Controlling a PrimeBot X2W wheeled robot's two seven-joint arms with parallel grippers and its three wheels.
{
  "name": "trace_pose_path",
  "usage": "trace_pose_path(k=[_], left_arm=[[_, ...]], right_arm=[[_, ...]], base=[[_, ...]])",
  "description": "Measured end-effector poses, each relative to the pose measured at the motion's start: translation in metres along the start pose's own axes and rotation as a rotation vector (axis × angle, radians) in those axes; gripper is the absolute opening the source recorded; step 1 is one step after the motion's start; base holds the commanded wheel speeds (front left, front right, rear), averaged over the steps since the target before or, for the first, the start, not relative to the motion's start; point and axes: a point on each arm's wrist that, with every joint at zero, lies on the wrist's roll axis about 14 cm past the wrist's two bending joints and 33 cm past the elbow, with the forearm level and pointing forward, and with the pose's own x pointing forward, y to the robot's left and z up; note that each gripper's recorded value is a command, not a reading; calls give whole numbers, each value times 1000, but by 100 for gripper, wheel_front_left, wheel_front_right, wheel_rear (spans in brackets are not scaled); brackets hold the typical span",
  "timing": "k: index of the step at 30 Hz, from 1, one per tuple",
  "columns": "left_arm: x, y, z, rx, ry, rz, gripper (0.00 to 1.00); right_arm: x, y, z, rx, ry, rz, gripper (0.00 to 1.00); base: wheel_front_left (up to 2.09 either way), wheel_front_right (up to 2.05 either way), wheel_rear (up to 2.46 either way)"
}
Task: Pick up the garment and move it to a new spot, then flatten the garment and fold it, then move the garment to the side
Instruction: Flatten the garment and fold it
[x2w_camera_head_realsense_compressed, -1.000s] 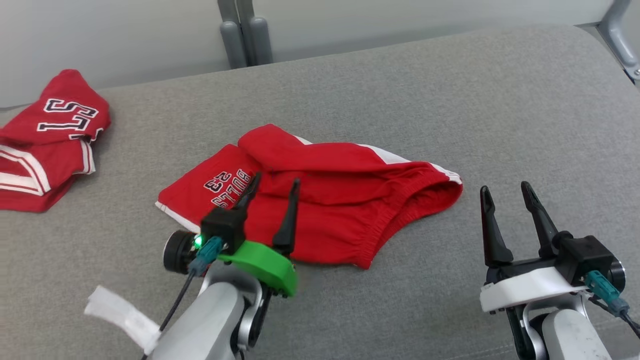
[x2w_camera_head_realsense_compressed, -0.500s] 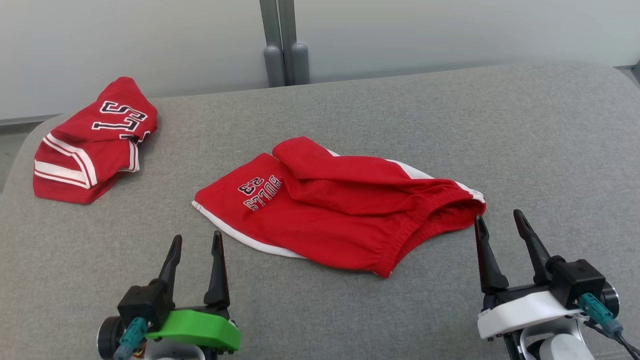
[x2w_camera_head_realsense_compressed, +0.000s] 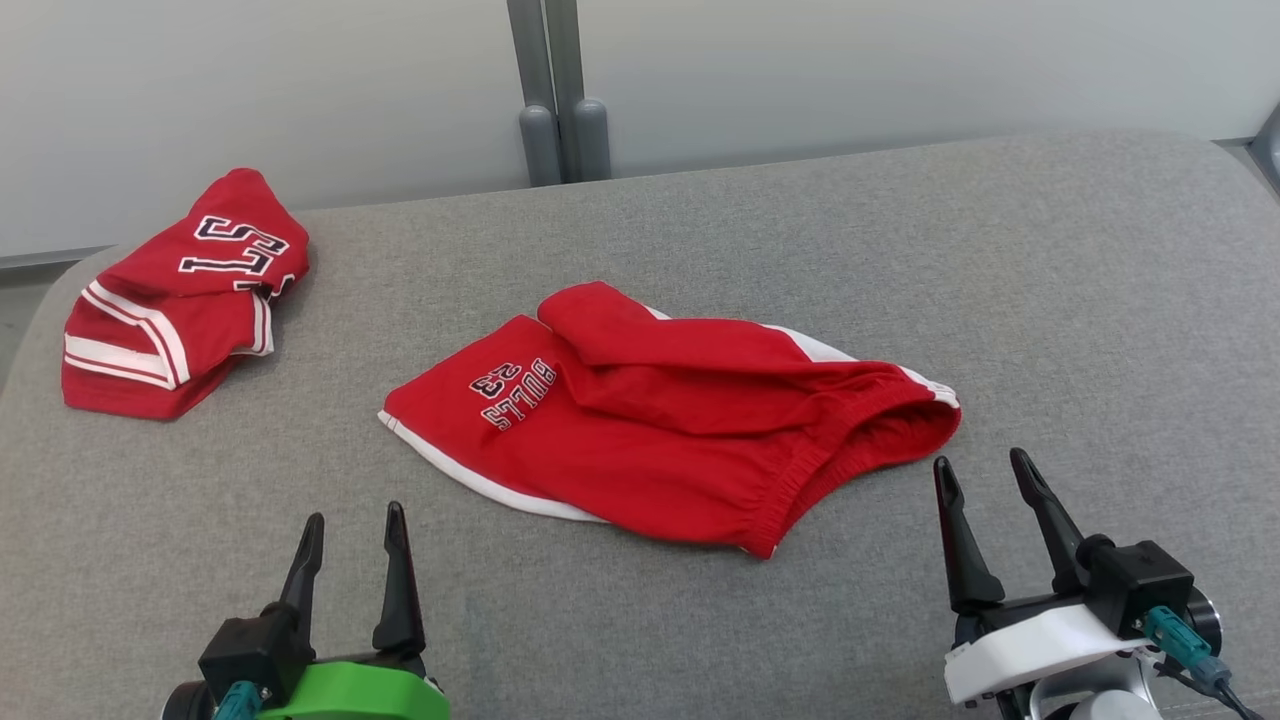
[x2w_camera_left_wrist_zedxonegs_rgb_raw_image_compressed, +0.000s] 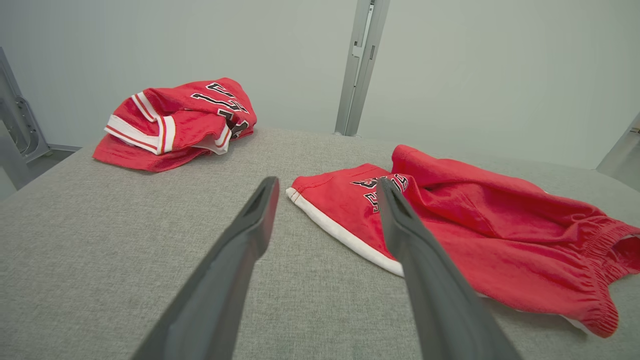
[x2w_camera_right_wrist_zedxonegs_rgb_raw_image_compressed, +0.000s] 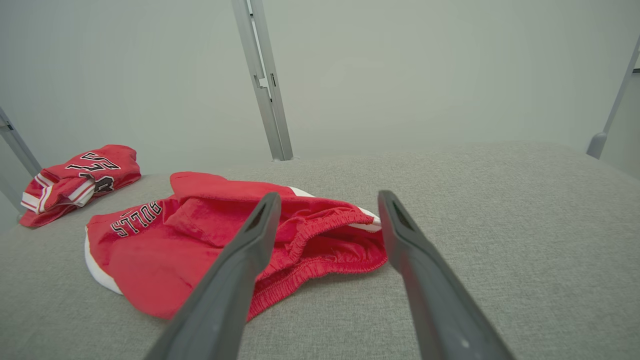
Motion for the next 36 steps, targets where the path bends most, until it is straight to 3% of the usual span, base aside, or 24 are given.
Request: trace_pose_path(k=[18,25,36], left_arm=[[-1,4,-4,1,11,8,100],[-4,7,-5,-6,14,23,100],[-11,32,-1,-4,3,108,100]], right_arm=[[2,12,-7,6,20,38,100],[-10,69,-63,34,202,208,100],[7,95,-121,23,392,314,100]], base=[[0,0,0],[0,0,0],[0,0,0]])
